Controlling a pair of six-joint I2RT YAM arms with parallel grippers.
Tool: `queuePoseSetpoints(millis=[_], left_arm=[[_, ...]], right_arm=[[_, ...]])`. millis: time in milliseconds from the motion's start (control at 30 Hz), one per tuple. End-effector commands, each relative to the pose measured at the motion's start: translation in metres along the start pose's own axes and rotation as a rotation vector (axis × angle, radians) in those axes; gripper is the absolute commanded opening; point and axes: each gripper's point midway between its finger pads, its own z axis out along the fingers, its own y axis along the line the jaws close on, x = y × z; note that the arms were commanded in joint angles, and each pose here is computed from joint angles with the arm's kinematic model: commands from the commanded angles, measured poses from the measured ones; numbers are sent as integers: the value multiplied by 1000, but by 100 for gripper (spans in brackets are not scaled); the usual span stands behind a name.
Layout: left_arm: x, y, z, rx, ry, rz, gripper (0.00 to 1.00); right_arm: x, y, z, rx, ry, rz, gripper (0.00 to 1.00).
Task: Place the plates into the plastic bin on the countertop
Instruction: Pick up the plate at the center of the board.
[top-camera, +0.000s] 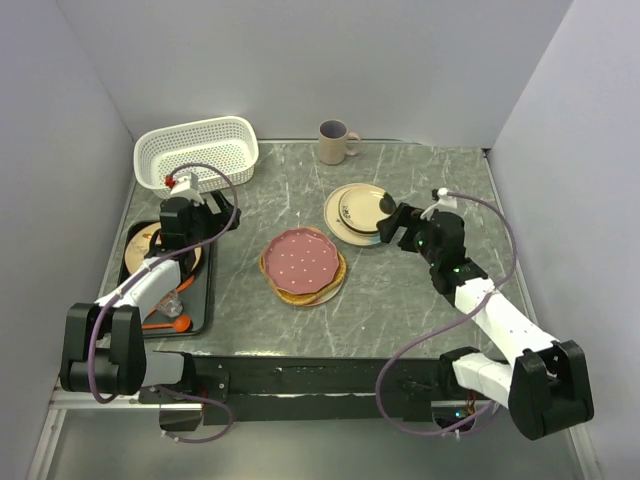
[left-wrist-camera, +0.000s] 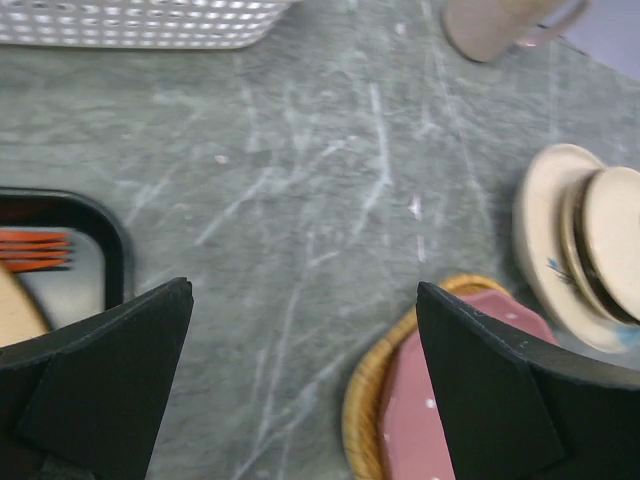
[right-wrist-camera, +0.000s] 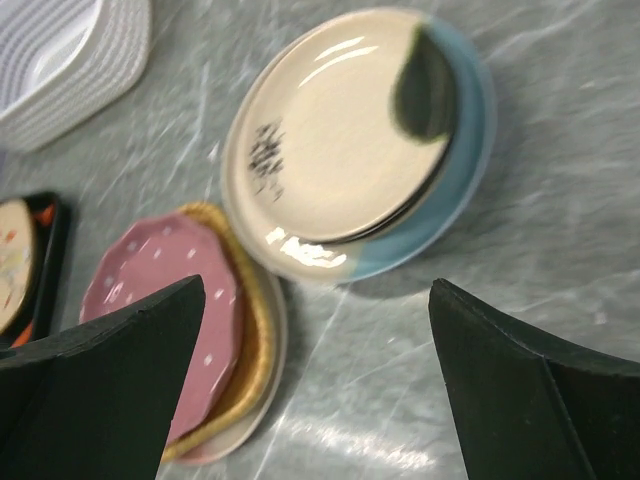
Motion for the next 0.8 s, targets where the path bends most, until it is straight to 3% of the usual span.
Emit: queuePoseSetpoints(millis=[0, 333, 433, 467, 567, 767], left_arm=[[-24, -42, -6, 184, -34, -12, 99], [-12, -49, -17, 214, 31, -35, 99], [-4, -47, -24, 213, 46, -40, 99], [1, -46, -27, 212, 49, -41, 99], [6, -46, -33, 216, 44, -46, 99], [14, -50, -34, 248, 69, -46, 99]], right_arm=[[8, 40, -6, -118, 46, -45, 100], [72, 80, 3, -268, 295, -43, 100], [86, 91, 6, -305, 342, -36, 90], [92, 96, 6, -317, 362, -37, 81], [103, 102, 10, -330, 399, -24, 66], [117, 104, 26, -299, 432, 14, 63]])
